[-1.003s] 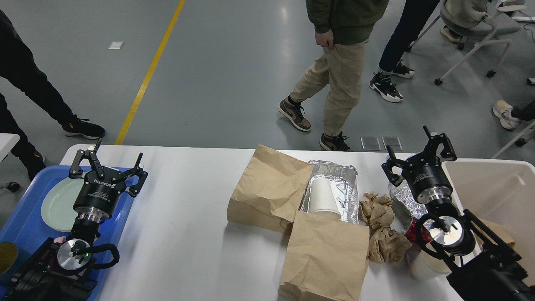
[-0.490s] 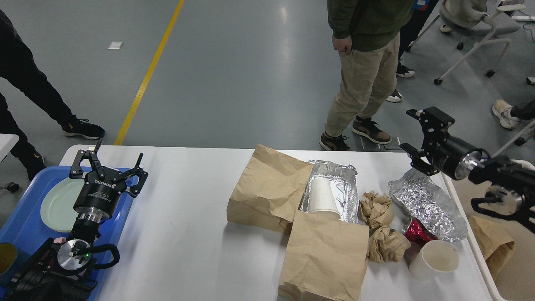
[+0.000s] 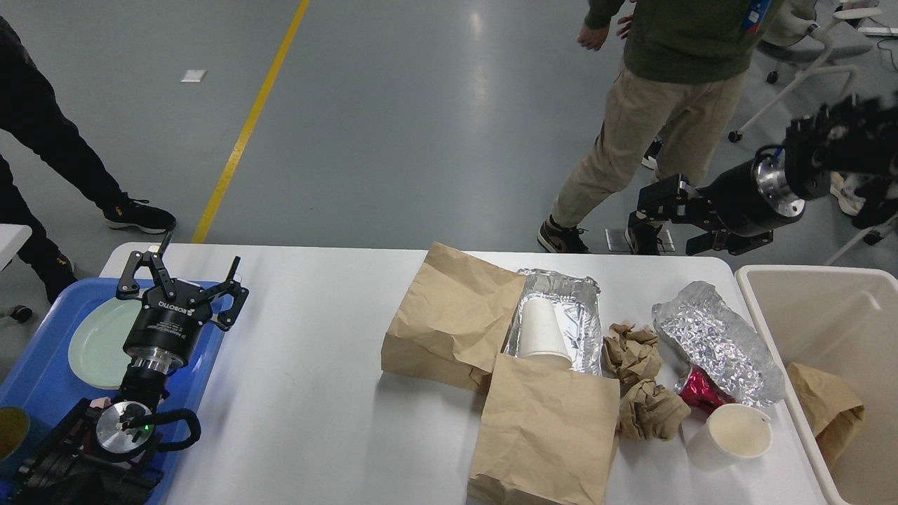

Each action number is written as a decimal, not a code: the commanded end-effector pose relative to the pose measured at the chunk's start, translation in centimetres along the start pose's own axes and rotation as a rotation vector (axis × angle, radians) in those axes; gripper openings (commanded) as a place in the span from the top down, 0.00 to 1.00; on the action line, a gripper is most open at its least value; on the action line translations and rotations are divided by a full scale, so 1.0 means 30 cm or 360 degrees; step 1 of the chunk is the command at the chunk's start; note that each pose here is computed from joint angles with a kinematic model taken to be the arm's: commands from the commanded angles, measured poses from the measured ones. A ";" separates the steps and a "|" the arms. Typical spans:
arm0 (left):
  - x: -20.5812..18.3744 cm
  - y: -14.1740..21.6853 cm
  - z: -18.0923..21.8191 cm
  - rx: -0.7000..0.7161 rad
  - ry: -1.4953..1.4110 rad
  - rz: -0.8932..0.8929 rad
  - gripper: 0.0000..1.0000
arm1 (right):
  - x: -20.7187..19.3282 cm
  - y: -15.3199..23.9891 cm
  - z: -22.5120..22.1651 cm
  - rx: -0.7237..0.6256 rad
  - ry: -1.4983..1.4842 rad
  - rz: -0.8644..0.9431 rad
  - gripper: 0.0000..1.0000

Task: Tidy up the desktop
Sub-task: 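Raise the right gripper up and away from the paper bags, then move the right gripper down onto the nearer brown paper bag and grasp it, then lift the brown paper bag and drop it into the white bin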

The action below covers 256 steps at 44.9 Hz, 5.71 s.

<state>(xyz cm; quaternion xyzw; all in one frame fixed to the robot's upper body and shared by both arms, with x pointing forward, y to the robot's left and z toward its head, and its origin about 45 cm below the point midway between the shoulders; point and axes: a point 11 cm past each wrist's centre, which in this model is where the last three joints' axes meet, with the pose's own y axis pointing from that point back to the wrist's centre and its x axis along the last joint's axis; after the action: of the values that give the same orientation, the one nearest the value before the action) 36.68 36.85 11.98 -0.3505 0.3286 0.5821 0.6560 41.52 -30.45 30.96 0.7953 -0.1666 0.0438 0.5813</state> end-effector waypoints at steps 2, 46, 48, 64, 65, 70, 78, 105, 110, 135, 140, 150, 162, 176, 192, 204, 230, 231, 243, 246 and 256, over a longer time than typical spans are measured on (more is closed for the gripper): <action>0.000 0.000 0.000 0.0000 0.0001 0.0000 0.04 | -0.070 0.142 -0.083 -0.0454 0.0158 -0.0145 0.00; -0.001 0.000 0.001 0.0002 -0.0001 -0.0007 0.04 | -0.378 0.174 -0.322 -0.0340 0.0254 -0.0484 0.00; -0.001 0.000 0.001 0.0002 -0.0001 -0.0007 0.04 | -0.387 0.169 -0.357 -0.0291 0.0274 -0.0494 0.00; -0.001 0.000 0.000 0.0004 -0.0001 -0.0007 0.04 | -0.543 -0.085 -0.558 -0.0463 0.0287 -0.0391 0.00; -0.001 0.000 0.000 0.0004 -0.0001 -0.0007 0.04 | -0.554 -0.107 -0.566 -0.0479 0.0271 -0.0383 0.00; -0.001 0.000 0.000 0.0004 -0.0001 -0.0007 0.04 | -0.640 -0.211 -0.616 -0.0512 0.0259 -0.0415 0.00; -0.001 0.000 0.000 0.0004 -0.0001 -0.0007 0.04 | -0.714 -0.356 -0.617 -0.0603 0.0243 -0.0423 0.00; -0.001 0.000 0.001 0.0002 -0.0001 -0.0007 0.04 | -0.710 -0.596 -0.534 -0.0618 -0.0006 -0.0345 0.06; -0.003 -0.001 -0.001 0.0002 0.0002 -0.0010 0.04 | -0.726 -0.659 -0.479 -0.0636 -0.0001 -0.0334 0.07; -0.002 0.000 0.001 0.0002 0.0000 -0.0009 0.04 | -0.832 -0.756 -0.376 -0.0662 0.0007 -0.0418 0.52; -0.002 0.000 0.001 0.0002 0.0000 -0.0009 0.04 | -0.854 -0.761 -0.370 -0.0660 -0.0009 -0.0459 0.88; -0.001 0.000 0.001 0.0002 -0.0001 -0.0007 0.04 | -0.867 -0.760 -0.390 -0.0613 -0.0032 -0.0499 1.00; -0.002 0.000 -0.001 0.0002 0.0002 -0.0010 0.04 | -0.861 -0.763 -0.417 -0.0531 -0.0027 -0.0496 1.00; -0.001 0.000 0.000 0.0004 -0.0001 -0.0007 0.04 | -0.835 -0.739 -0.441 -0.0483 -0.0061 -0.0498 1.00; -0.001 0.000 0.001 0.0002 -0.0001 -0.0007 0.04 | -0.698 -0.413 -0.434 -0.0522 0.0016 -0.0505 1.00; -0.001 0.000 0.000 0.0004 -0.0001 -0.0007 0.04 | -0.545 -0.008 -0.496 -0.0373 0.0138 -0.0507 1.00; -0.001 0.000 0.000 0.0004 -0.0001 -0.0007 0.04 | -0.302 0.297 -0.195 -0.0580 -0.0133 -0.0173 1.00; -0.001 0.000 0.000 0.0004 -0.0001 -0.0007 0.04 | -0.298 0.300 -0.188 -0.0585 -0.0142 -0.0163 1.00; -0.001 0.000 0.001 0.0002 -0.0001 -0.0007 0.04 | -0.273 0.312 -0.150 -0.0533 -0.0214 -0.0097 1.00; -0.001 0.000 0.000 0.0004 -0.0001 -0.0007 0.04 | -0.265 0.318 -0.126 -0.0537 -0.0243 -0.0076 1.00; -0.001 0.000 0.000 0.0004 -0.0001 -0.0007 0.04 | -0.190 0.313 0.122 -0.0665 -0.0502 0.0082 1.00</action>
<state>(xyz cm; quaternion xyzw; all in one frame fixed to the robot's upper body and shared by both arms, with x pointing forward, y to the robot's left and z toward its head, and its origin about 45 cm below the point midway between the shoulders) 36.68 36.83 12.02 -0.3502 0.3283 0.5804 0.6579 32.05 -30.98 38.27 0.6723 -0.2385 -0.0747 0.6968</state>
